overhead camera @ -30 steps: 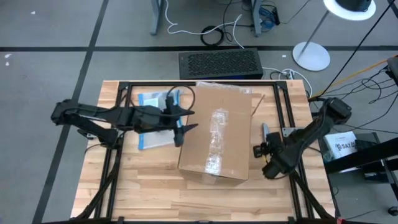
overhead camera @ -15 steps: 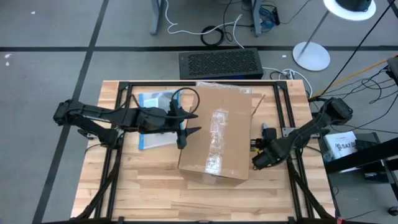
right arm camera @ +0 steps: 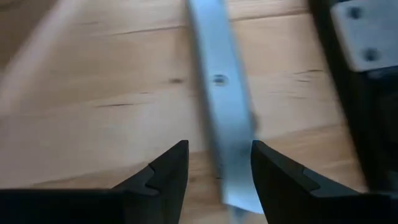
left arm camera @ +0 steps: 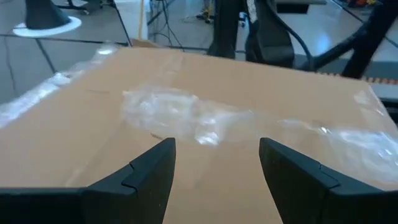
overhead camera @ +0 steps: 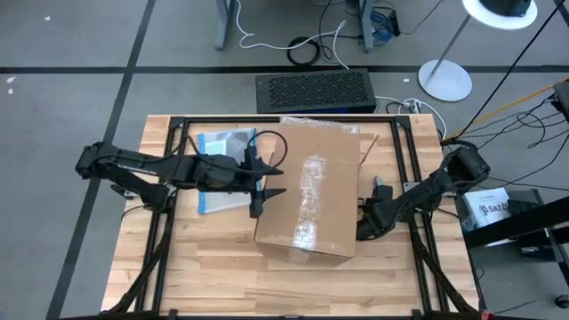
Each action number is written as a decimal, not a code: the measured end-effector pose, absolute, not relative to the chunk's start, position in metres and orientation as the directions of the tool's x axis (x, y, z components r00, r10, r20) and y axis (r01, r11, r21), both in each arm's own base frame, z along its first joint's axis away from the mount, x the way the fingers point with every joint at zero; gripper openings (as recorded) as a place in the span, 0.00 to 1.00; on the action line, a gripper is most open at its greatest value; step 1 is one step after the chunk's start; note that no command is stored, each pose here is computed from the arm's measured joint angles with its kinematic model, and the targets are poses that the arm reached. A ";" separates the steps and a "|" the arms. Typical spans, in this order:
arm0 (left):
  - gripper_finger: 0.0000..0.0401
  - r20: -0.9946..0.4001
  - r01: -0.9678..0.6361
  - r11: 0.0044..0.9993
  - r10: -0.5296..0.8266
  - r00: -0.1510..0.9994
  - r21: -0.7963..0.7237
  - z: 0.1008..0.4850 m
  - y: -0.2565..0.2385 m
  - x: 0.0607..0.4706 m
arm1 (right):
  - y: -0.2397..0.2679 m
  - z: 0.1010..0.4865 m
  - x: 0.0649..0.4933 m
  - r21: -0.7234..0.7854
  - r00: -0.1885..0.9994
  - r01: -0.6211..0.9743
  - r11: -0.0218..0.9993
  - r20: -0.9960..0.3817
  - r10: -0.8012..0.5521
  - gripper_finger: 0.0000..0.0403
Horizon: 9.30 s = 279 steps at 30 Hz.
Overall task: Unpack boxes
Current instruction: Break down box until it is fully flat
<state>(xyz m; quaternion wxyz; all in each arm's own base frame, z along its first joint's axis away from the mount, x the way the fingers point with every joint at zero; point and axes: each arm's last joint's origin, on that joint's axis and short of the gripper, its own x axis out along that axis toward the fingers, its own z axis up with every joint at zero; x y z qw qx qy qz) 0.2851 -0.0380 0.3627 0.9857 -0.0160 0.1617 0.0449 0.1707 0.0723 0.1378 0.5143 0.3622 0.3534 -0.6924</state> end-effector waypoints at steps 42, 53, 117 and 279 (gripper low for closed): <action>0.59 -0.332 -0.039 0.999 0.045 0.942 0.025 0.362 -0.041 0.284 | 0.126 0.193 0.181 -0.120 -0.142 0.989 -0.083 -0.921 -0.362 0.41; 0.59 -0.335 -0.032 0.999 0.038 0.942 0.022 0.361 -0.041 0.284 | 0.105 0.152 0.177 -0.076 -0.122 0.987 -0.143 -0.928 -0.351 0.41; 0.59 -0.425 -0.064 0.997 0.042 0.904 -0.038 0.353 -0.041 0.281 | 0.146 0.134 0.183 -0.061 0.279 0.427 0.902 -0.940 -0.195 0.41; 0.15 -0.209 -0.011 0.909 0.108 0.972 0.417 0.442 -0.126 0.304 | 0.182 0.478 0.222 0.071 0.865 0.180 0.981 -0.486 -0.124 0.56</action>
